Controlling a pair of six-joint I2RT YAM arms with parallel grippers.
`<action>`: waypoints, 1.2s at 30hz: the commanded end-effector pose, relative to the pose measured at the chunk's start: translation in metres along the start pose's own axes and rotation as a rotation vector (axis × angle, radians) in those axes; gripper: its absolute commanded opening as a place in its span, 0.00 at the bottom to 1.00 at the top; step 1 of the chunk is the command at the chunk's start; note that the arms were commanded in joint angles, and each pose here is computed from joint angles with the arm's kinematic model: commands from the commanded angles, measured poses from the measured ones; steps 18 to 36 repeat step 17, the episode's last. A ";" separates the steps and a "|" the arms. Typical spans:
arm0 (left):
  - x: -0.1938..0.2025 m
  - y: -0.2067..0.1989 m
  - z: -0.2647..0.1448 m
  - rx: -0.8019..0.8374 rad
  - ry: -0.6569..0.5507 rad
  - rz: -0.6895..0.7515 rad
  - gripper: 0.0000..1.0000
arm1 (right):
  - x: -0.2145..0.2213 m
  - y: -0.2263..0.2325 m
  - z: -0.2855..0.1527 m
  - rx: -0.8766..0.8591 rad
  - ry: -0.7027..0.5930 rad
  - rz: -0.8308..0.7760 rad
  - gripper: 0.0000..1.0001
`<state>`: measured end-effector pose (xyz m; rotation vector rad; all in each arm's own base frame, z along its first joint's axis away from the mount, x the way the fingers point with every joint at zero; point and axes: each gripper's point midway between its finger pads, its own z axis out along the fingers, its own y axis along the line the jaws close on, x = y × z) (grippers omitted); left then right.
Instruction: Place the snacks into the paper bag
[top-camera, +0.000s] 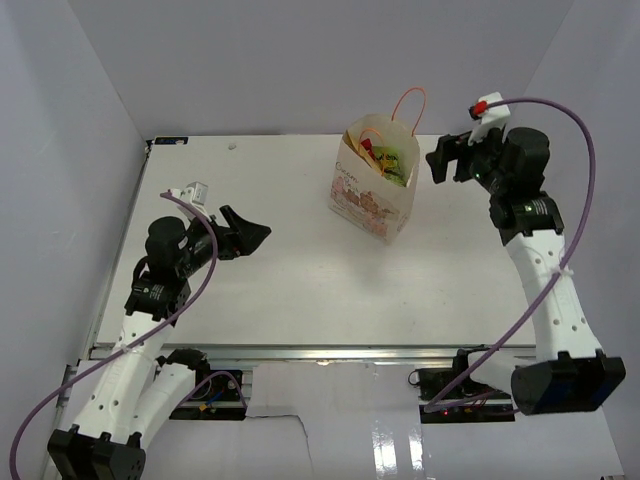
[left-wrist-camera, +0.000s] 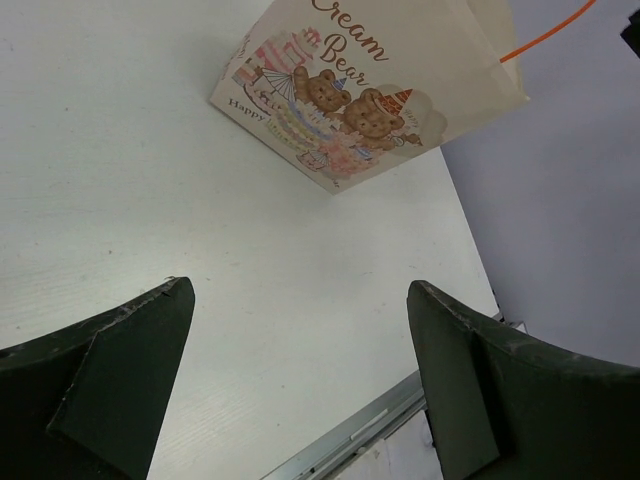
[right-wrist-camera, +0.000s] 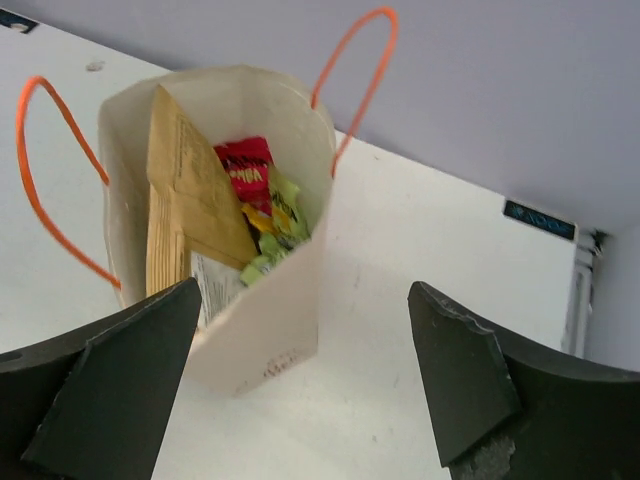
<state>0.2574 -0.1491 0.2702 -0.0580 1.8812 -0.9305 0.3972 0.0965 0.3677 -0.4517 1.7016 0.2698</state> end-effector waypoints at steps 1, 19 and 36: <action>-0.010 0.000 0.002 0.003 -0.047 0.033 0.98 | 0.050 -0.002 -0.036 0.107 0.109 0.087 0.90; -0.012 0.004 0.026 0.029 -0.019 0.042 0.98 | 0.112 -0.019 -0.106 0.358 0.171 0.112 0.90; -0.012 0.004 0.026 0.029 -0.019 0.042 0.98 | 0.112 -0.019 -0.106 0.358 0.171 0.112 0.90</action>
